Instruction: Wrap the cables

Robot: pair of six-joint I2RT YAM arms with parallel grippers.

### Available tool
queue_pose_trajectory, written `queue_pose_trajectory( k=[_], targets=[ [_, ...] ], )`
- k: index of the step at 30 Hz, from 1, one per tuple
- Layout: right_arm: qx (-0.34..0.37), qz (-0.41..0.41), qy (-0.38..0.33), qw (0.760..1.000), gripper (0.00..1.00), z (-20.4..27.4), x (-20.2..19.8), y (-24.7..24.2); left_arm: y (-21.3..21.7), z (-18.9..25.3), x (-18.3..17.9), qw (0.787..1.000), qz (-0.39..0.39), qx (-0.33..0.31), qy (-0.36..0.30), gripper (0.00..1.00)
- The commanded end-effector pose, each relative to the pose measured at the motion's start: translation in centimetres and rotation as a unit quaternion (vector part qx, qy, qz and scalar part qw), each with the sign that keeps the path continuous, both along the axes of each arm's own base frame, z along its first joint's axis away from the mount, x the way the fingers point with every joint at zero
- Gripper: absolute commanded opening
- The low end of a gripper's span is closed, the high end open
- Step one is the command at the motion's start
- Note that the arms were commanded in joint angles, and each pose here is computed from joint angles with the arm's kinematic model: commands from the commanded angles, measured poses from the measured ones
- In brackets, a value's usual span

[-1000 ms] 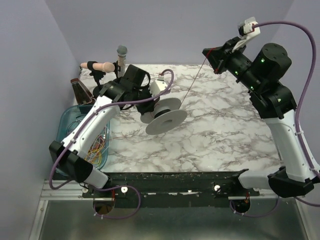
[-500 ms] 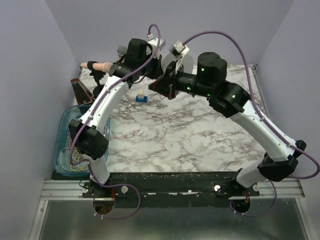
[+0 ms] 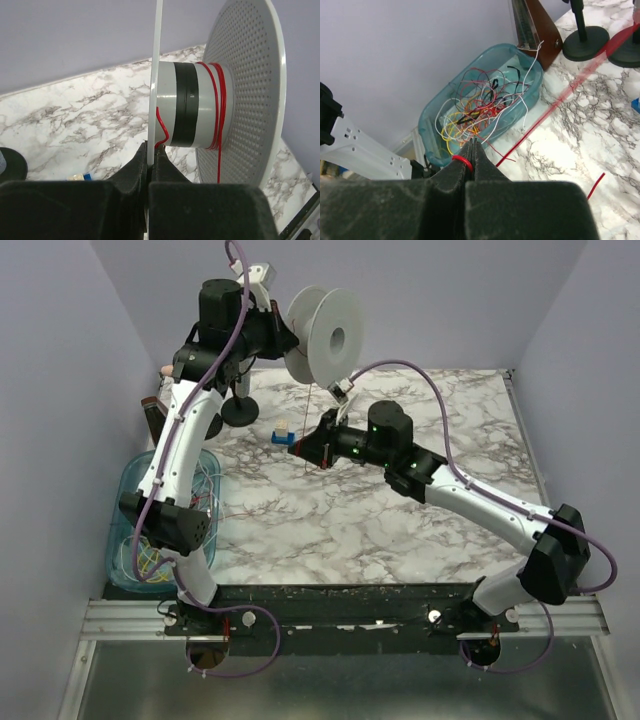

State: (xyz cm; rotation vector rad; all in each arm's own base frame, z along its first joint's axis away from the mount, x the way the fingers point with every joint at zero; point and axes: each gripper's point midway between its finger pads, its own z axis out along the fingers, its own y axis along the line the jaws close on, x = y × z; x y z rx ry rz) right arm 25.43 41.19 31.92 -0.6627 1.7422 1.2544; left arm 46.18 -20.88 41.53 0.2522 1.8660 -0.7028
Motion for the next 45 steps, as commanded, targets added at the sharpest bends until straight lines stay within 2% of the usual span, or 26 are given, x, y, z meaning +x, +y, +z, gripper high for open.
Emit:
queue_pose_trajectory(
  k=[1, 5, 12, 17, 21, 24, 28, 30, 34, 36, 39, 43, 45],
  targets=[
    [0.033, 0.086, 0.113, 0.989, 0.01, -4.6, -4.1, -0.3, 3.2, 13.7, -2.0, 0.98, 0.038, -0.084, -0.177, 0.0],
    [0.038, 0.04, 0.14, 0.989, 0.01, -8.4, -1.2, -2.2, 3.6, 15.8, -5.3, 0.976, 0.01, -0.084, -0.201, 0.0],
    [0.022, -0.04, 0.138, 0.989, 0.01, -11.4, 3.9, -6.7, 2.6, 15.1, -10.7, 0.975, -0.076, -0.055, -0.204, 0.0],
    [-0.03, -0.1, 0.106, 0.989, 0.01, -12.8, 6.7, -10.9, 1.5, 11.1, -13.5, 0.97, -0.156, -0.011, -0.185, 0.0],
    [-0.077, -0.134, 0.045, 0.987, 0.01, -12.1, 7.9, -13.7, 0.5, 7.1, -17.1, 0.943, -0.268, 0.049, -0.189, 0.0],
    [-0.096, -0.141, 0.001, 0.985, 0.01, -10.9, 8.2, -15.5, 0.8, 3.8, -18.5, 0.93, -0.307, 0.092, -0.179, 0.0],
    [-0.144, -0.125, -0.04, 0.981, 0.01, -10.9, 7.6, -16.7, 1.3, 1.4, -18.7, 0.931, -0.31, 0.11, -0.159, 0.0],
    [-0.14, -0.102, -0.041, 0.984, 0.01, -11.1, 6.8, -16.3, 1.4, 1.4, -18.4, 0.936, -0.298, 0.107, -0.152, 0.0],
    [-0.093, -0.018, 0.002, 0.995, 0.07, -11.5, 4.1, -14.2, 2.0, 3.3, -16.7, 0.959, -0.23, 0.089, -0.14, 0.0],
    [-0.053, 0.002, 0.013, 0.999, 0.12, -11.0, 3.2, -13.4, 2.1, 4.3, -16.4, 0.962, -0.216, 0.085, -0.144, 0.0],
    [0.01, 0.003, -0.01, 1.0, 0.21, -9.5, 2.7, -13.0, 1.9, 5.1, -16.8, 0.961, -0.22, 0.075, -0.149, 0.0],
    [0.032, -0.014, -0.015, 0.999, 0.24, -9.1, 3.6, -12.7, 1.7, 6.0, -17.1, 0.962, -0.222, 0.061, -0.15, 0.0],
    [0.037, -0.019, -0.015, 0.999, 0.18, -9.4, 4.1, -12.5, 1.6, 6.5, -17.2, 0.961, -0.222, 0.056, -0.155, 0.0]
  ],
)
